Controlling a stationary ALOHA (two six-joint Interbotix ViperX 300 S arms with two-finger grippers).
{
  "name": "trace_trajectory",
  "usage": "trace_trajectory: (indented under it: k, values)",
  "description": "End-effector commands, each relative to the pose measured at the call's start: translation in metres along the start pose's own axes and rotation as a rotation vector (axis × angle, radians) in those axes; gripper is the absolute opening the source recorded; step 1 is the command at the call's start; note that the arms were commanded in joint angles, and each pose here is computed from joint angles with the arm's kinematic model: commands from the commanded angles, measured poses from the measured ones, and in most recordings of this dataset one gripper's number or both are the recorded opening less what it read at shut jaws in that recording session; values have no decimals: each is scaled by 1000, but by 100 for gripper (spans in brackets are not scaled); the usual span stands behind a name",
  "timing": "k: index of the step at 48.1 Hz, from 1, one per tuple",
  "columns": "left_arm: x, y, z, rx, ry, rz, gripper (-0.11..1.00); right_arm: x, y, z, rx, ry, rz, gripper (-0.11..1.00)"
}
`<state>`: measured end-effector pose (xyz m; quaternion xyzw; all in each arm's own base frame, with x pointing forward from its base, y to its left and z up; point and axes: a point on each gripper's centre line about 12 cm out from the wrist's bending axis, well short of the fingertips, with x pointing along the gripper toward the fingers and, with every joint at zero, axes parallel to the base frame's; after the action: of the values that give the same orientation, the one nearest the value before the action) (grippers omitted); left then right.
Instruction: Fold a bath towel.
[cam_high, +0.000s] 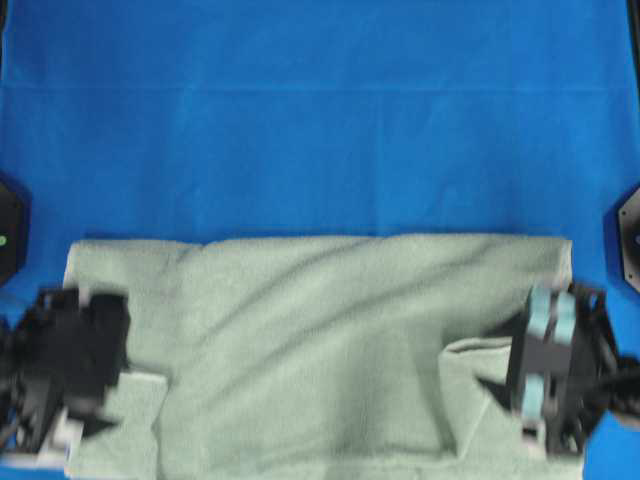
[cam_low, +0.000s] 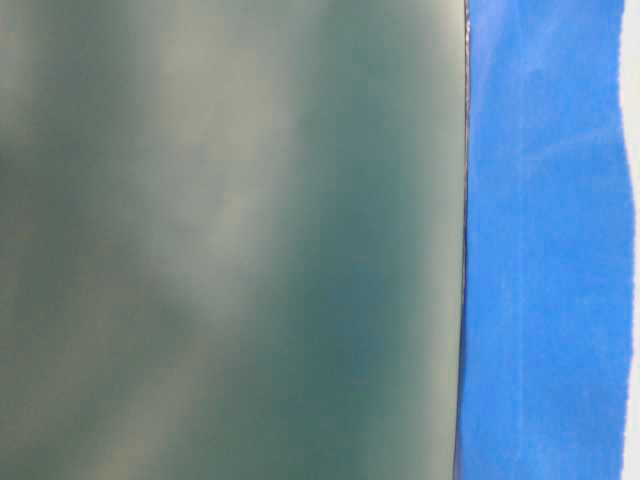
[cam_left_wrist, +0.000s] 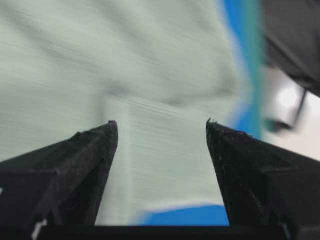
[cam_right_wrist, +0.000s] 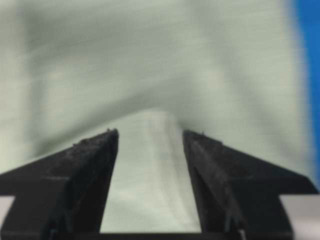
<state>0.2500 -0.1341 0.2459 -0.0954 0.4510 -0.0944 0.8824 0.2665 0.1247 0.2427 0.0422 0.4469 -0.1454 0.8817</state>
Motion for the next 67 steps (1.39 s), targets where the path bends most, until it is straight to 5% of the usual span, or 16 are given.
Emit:
trace_trajectory:
  k: [1,6,13,21,32,45,52,56,63,67]
  values:
    - [-8,40,9,-24,-53,87,68,10,-39,7,86,-17,-101,57]
    - [-1,91,1,-64,-43,200,68,43,-85,-7,193,32,-171,57]
    - [16,127,-16,-99,-6,269,68,79,-112,-36,270,46,-74,57]
    - [44,139,-33,-106,69,283,68,101,-117,-66,324,57,66,57]
    - [81,167,-66,-148,138,310,68,119,-131,-91,327,155,-12,57]
    - [94,176,-91,-167,189,316,67,127,-124,-101,348,184,37,57]
    - [94,175,-91,-161,211,321,57,129,-119,-103,337,196,48,56]
    - [93,174,-90,-156,240,327,40,129,-117,-100,332,186,59,46]
    - [84,171,-84,-150,283,343,16,126,-114,-93,330,161,79,8]
    - [75,169,-74,-134,272,346,13,121,-112,-87,332,132,103,5]
